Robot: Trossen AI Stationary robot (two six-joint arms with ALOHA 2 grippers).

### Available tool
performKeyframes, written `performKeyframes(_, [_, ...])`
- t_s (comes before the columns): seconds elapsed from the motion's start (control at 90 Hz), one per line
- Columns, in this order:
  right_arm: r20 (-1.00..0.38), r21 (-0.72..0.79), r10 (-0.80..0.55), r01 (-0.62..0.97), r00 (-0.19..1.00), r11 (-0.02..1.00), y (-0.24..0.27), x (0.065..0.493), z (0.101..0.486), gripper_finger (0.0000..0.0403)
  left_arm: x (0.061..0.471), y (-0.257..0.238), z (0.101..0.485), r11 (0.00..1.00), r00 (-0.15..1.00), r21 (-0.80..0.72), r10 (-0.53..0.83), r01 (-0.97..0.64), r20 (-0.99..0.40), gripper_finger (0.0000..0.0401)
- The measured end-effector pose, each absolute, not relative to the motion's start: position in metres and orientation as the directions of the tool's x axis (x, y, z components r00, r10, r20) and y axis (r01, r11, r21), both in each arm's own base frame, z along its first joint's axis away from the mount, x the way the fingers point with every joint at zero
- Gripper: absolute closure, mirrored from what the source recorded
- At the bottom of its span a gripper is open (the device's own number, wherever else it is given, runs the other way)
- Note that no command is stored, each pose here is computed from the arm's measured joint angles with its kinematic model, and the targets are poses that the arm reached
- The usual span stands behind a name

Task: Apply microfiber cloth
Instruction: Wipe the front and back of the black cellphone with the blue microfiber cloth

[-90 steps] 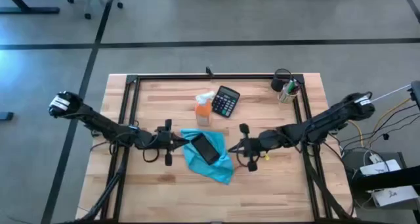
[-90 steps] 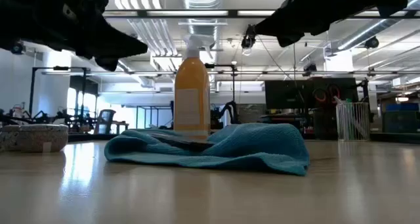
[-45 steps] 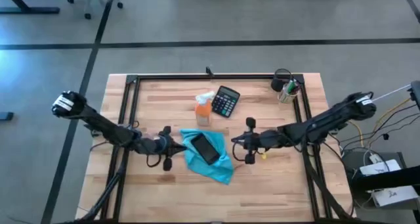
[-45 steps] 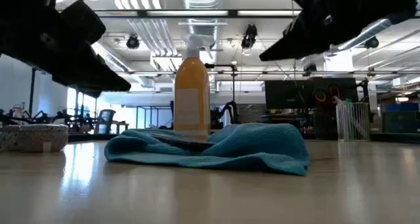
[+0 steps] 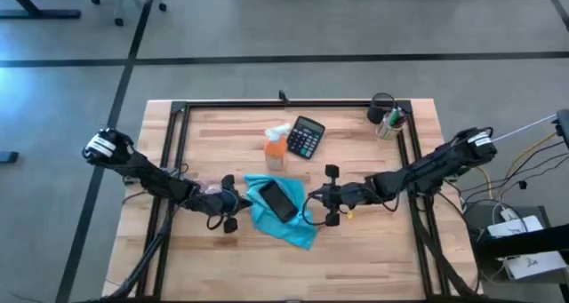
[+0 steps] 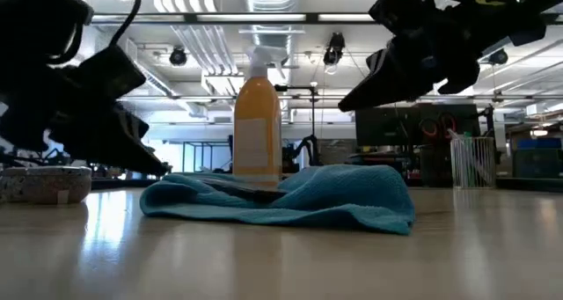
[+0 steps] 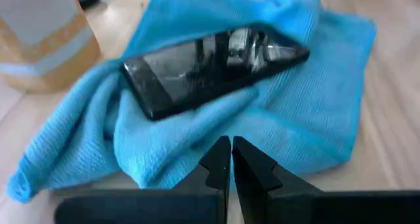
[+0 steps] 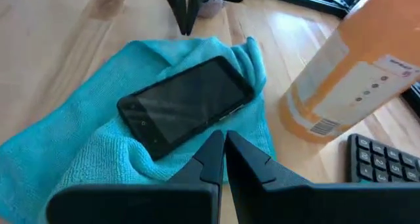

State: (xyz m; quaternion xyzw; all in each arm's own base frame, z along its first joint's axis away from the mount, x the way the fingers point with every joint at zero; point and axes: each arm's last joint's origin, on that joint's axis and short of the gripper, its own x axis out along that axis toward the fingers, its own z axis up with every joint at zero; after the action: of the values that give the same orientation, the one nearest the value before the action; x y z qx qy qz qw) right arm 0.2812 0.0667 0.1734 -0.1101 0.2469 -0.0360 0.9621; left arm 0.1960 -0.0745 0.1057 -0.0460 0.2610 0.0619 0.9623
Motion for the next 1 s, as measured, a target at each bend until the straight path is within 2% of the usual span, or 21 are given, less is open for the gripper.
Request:
performKeyframes(0.356, [-0.514, -0.375, -0.143, -0.072, 0.846, 0.924, 0.074, 0.323, 0.156, 0.0403, 0.216, -0.085, 0.087, 0.992, 0.827, -0.048, 0.067, -0.113, -0.558, 0.0401])
performKeyframes(0.589, [-0.521, -0.391, -0.191, -0.033, 0.832, 0.92, 0.058, 0.34, 0.15, 0.0403, 0.228, -0.09, 0.087, 0.995, 0.827, -0.018, 0.071, -0.098, -0.558, 0.0401])
performKeyframes(0.7, [-0.551, -0.374, -0.195, -0.031, 0.811, 0.927, 0.05, 0.344, 0.139, 0.0403, 0.23, -0.09, 0.089, 0.994, 0.83, -0.01, 0.085, -0.109, -0.551, 0.0401])
performKeyframes(1.0, [-0.648, -0.177, -0.012, -0.135, 0.762, 0.975, 0.039, 0.352, 0.113, 0.0403, 0.24, -0.088, 0.091, 0.987, 0.836, 0.055, 0.155, -0.148, -0.526, 0.0401])
